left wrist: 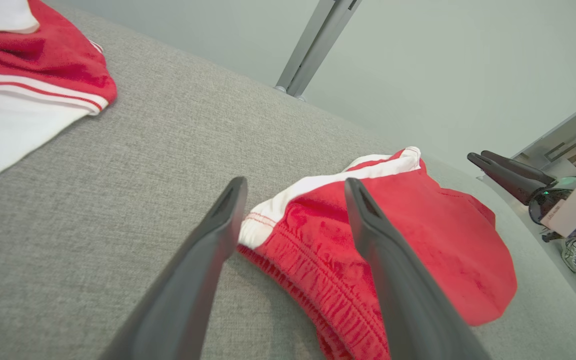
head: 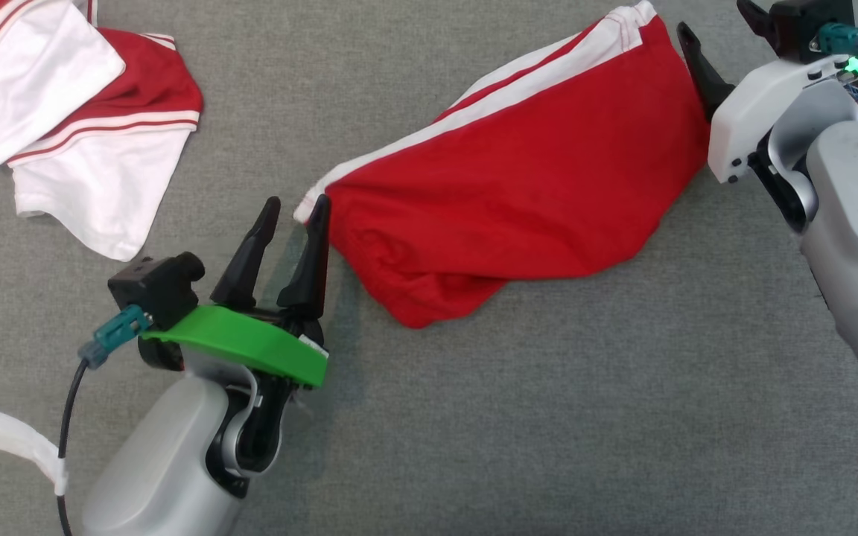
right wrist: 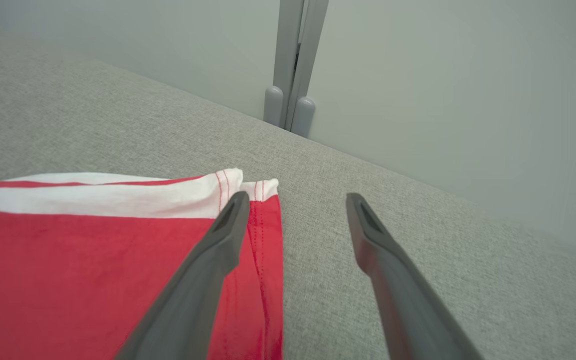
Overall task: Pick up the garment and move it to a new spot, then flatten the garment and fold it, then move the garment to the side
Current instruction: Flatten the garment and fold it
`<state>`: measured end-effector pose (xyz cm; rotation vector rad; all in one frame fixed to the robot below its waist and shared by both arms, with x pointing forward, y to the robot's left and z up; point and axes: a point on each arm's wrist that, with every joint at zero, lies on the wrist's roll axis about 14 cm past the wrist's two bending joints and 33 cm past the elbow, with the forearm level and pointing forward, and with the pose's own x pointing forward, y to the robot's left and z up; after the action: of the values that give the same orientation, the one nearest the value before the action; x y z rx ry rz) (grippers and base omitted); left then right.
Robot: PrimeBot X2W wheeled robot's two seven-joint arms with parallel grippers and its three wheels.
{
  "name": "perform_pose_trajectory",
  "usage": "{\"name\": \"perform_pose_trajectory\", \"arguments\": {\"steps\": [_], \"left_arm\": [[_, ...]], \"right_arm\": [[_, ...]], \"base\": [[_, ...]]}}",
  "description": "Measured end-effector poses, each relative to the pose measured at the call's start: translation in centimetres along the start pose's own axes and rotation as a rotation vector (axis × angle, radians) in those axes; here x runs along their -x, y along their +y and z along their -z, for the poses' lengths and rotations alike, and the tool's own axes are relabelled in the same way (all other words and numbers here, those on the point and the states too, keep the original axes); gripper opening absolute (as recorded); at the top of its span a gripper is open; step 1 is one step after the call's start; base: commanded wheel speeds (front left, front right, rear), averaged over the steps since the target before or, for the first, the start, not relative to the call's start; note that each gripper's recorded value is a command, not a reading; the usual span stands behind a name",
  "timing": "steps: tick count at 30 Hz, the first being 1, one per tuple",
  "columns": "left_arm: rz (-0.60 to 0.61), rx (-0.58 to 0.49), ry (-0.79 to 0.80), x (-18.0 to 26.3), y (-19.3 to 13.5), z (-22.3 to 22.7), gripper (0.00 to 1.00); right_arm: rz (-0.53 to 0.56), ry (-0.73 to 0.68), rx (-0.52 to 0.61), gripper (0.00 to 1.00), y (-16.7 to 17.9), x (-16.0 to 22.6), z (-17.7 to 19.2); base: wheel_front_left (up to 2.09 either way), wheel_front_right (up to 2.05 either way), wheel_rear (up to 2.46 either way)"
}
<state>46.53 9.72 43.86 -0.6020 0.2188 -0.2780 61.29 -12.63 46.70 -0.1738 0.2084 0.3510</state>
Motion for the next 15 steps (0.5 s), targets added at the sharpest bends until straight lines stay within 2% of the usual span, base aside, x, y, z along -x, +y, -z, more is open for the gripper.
{"name": "perform_pose_trajectory", "arguments": {"steps": [8,15], "left_arm": [[-0.001,-0.122,-0.036,1.6,-0.1,-1.7,1.00],[-0.041,-0.155,-0.099,3.1,0.2,-3.4,1.00]], "right_arm": [[0.032,0.011,-0.027,1.00,-0.7,2.1,0.3],[0.026,0.057,-0.059,1.00,0.4,2.8,2.0]], "base": [[0.00,0.00,0.00],[0.00,0.00,0.00]]}}
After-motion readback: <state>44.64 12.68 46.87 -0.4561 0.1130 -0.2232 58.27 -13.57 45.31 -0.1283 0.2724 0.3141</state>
